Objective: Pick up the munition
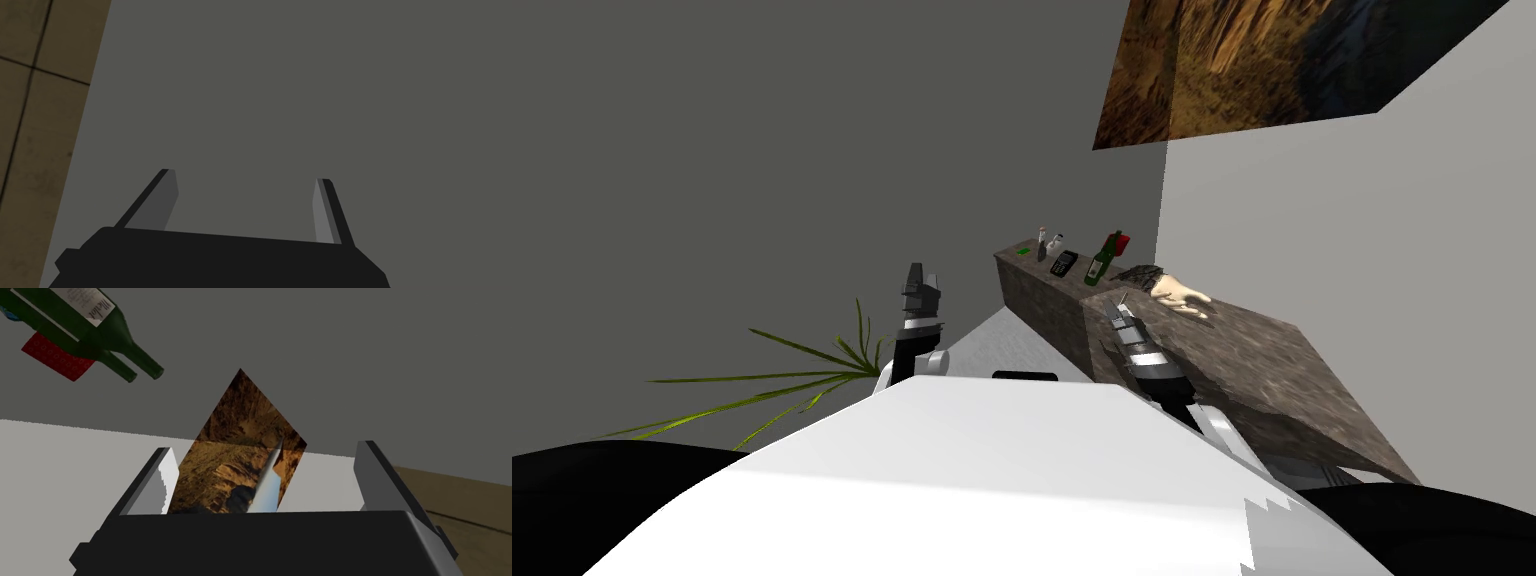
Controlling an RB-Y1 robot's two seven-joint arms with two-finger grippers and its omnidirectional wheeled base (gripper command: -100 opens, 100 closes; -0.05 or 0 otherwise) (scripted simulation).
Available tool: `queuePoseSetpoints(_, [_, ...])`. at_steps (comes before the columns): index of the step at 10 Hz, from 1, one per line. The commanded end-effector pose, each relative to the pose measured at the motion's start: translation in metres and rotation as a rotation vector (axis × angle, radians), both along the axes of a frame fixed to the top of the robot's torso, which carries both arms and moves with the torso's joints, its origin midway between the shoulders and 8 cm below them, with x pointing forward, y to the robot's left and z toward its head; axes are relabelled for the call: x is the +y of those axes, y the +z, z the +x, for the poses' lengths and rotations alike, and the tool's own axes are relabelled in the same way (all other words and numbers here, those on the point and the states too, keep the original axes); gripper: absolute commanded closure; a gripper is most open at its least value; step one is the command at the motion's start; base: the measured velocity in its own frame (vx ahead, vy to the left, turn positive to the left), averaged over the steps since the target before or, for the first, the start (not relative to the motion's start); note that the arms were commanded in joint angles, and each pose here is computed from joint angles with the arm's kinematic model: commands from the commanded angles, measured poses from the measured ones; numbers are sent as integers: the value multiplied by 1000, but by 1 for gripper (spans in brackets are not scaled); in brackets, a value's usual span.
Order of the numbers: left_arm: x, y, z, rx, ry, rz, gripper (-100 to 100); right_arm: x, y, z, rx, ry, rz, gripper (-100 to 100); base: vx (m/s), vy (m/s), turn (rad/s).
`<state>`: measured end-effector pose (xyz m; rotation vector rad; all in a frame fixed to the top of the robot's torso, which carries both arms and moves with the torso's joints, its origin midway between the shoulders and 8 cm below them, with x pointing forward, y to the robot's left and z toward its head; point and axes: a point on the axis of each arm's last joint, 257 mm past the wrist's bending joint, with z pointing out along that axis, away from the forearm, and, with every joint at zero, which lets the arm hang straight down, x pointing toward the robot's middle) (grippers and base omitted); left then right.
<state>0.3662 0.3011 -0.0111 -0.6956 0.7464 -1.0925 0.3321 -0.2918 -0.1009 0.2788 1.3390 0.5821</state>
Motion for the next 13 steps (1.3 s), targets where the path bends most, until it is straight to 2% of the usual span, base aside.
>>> queuePoseSetpoints(1, [0, 0, 0, 0, 0, 0, 0, -4, -10, -5, 34, -12, -60, -100, -6, 24, 46])
queuePoseSetpoints(2, [0, 0, 0, 0, 0, 0, 0, -12, -25, -13, 88, -28, -151, -100, -7, 23, 90])
queuePoseSetpoints(3, [0, 0, 0, 0, 0, 0, 0, -12, -27, -14, 90, -28, -162, -100, -8, 18, 55])
queuePoseSetpoints(4, [0, 0, 0, 0, 0, 0, 0, -20, -42, -23, 143, -40, -259, -100, -4, 28, 118])
queuePoseSetpoints(5, [0, 0, 0, 0, 0, 0, 0, -20, -43, -24, 147, -40, -267, -100, -3, 18, 41])
queuePoseSetpoints(6, [0, 0, 0, 0, 0, 0, 0, -29, -59, -34, 202, -48, -362, -100, -2, 21, 95])
queuePoseSetpoints(7, [0, 0, 0, 0, 0, 0, 0, -29, -60, -35, 203, -47, -374, -100, 0, 15, 66])
queuePoseSetpoints(8, [0, 0, 0, 0, 0, 0, 0, -37, -73, -45, 252, -50, -467, -100, 5, 19, 112])
queuePoseSetpoints(9, [0, 0, 0, 0, 0, 0, 0, -37, -76, -47, 259, -49, -483, -100, 4, 11, 58])
queuePoseSetpoints(10, [0, 0, 0, 0, 0, 0, 0, -45, -85, -54, 293, -46, -575, -100, 5, 13, 139])
queuePoseSetpoints(11, [0, 0, 0, 0, 0, 0, 0, -46, -91, -60, 313, -45, -593, -100, 7, 5, 64])
queuePoseSetpoints(12, [0, 0, 0, 0, 0, 0, 0, -54, -101, -70, 352, -38, -682, -100, 10, 7, 123])
queuePoseSetpoints(13, [0, 0, 0, 0, 0, 0, 0, -55, -105, -74, 365, -35, -703, -100, 12, 2, 75])
